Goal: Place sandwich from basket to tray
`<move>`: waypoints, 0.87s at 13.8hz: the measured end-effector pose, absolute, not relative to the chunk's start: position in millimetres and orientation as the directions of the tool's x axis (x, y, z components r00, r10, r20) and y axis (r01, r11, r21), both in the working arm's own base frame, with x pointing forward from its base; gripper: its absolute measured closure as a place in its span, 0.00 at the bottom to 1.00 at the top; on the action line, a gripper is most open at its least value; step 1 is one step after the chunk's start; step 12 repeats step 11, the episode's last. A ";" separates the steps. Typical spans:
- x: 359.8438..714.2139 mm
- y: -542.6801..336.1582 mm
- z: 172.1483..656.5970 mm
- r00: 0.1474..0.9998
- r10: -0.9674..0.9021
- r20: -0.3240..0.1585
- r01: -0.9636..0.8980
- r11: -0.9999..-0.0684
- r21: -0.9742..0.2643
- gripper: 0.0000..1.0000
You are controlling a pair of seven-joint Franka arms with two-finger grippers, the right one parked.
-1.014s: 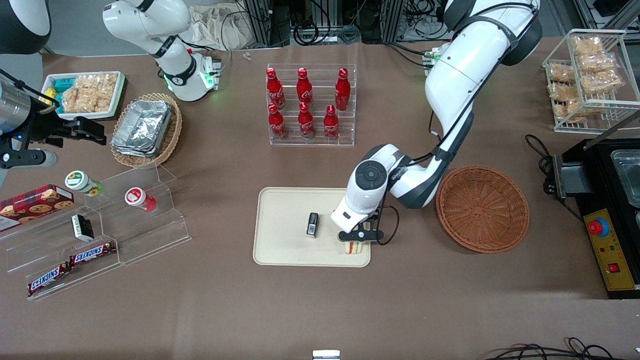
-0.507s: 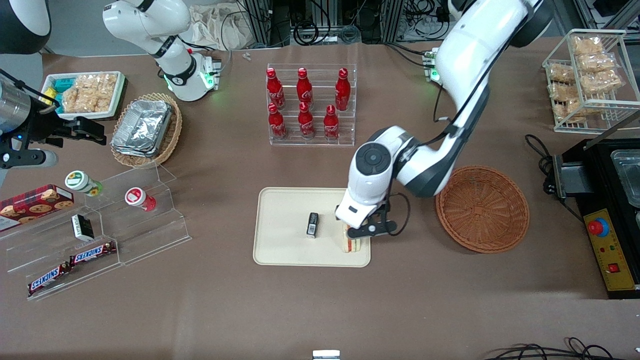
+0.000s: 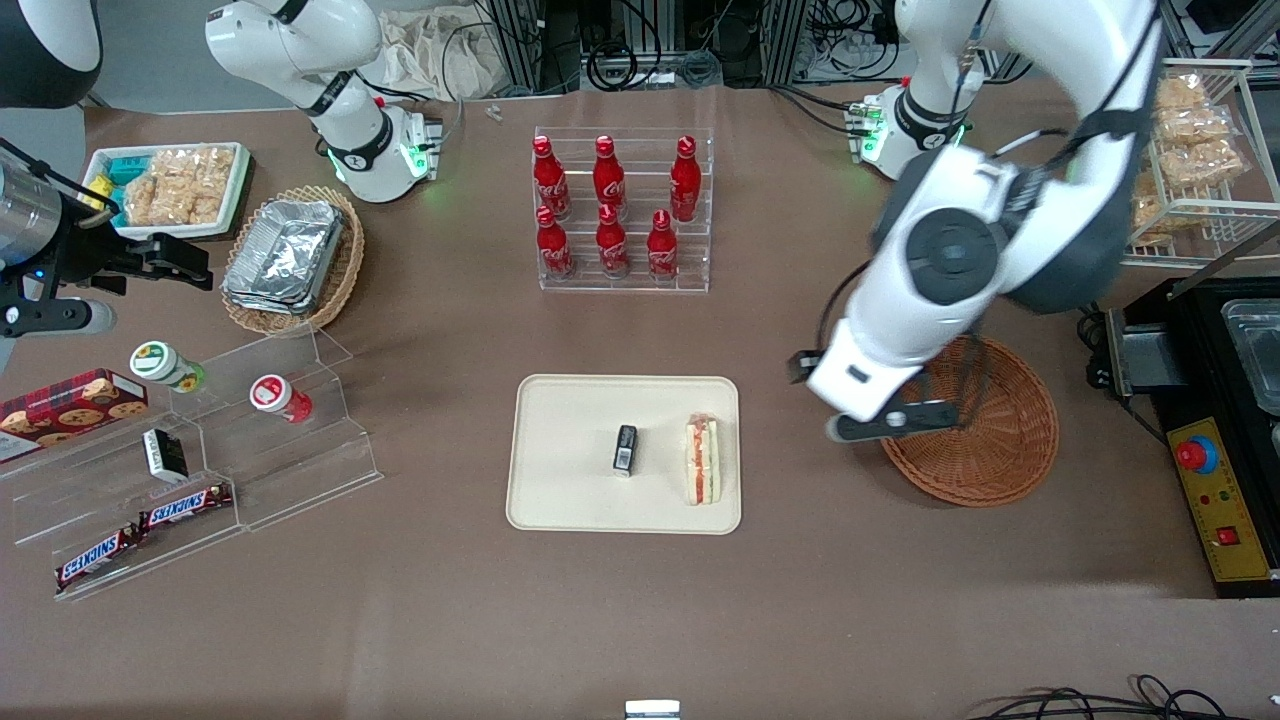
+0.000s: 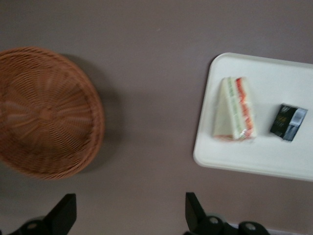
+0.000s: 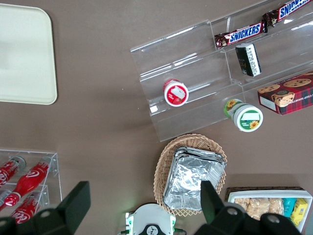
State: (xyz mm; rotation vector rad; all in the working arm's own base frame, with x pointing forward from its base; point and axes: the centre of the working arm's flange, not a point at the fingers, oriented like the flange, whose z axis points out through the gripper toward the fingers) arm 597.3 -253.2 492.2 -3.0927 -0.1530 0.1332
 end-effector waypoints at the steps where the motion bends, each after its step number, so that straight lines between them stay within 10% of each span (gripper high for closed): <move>1: 595.0 -229.6 509.0 0.990 0.102 -0.097 0.096 -0.994 -0.058 0.00; 12: 541.2 -110.0 618.6 0.990 0.099 -0.103 0.094 -0.994 -0.053 0.00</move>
